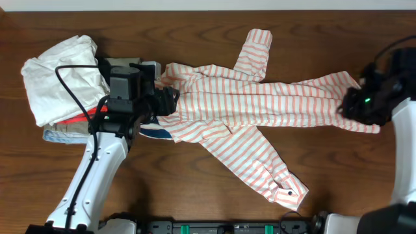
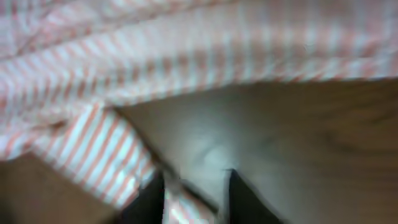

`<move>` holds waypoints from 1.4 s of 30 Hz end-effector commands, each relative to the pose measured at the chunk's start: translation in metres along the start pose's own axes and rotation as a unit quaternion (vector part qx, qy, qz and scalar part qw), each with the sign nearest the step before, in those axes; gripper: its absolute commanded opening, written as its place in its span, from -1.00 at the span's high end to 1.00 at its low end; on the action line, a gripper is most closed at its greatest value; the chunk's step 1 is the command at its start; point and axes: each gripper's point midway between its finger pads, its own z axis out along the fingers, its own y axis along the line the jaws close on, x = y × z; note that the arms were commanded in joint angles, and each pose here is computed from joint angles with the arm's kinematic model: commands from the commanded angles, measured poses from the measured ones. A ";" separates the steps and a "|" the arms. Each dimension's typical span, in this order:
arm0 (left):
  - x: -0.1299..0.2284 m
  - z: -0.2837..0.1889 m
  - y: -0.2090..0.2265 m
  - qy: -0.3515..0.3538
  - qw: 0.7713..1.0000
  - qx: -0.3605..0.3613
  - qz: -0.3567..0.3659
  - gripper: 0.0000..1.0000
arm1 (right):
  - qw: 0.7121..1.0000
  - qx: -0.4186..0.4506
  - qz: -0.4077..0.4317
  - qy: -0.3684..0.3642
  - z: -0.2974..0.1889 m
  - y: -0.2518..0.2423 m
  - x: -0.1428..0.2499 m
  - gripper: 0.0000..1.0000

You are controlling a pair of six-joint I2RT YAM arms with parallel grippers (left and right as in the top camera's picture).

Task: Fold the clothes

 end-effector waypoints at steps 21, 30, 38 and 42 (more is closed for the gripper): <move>0.002 0.003 0.004 0.005 1.000 -0.007 0.007 -0.18 | 0.964 -0.009 -0.093 0.249 0.120 0.062 0.176 -0.56; 0.002 0.003 0.004 0.005 1.000 -0.007 0.007 -0.18 | 0.960 -0.001 -0.084 0.267 0.143 0.047 0.204 -0.50; 0.002 0.003 0.004 0.005 1.000 -0.007 0.007 -0.18 | 0.965 -0.003 -0.088 0.246 0.148 0.049 0.196 -0.29; 0.002 0.003 0.004 0.005 1.000 -0.007 0.007 -0.18 | 0.967 0.029 -0.078 0.242 0.148 0.039 0.194 -0.25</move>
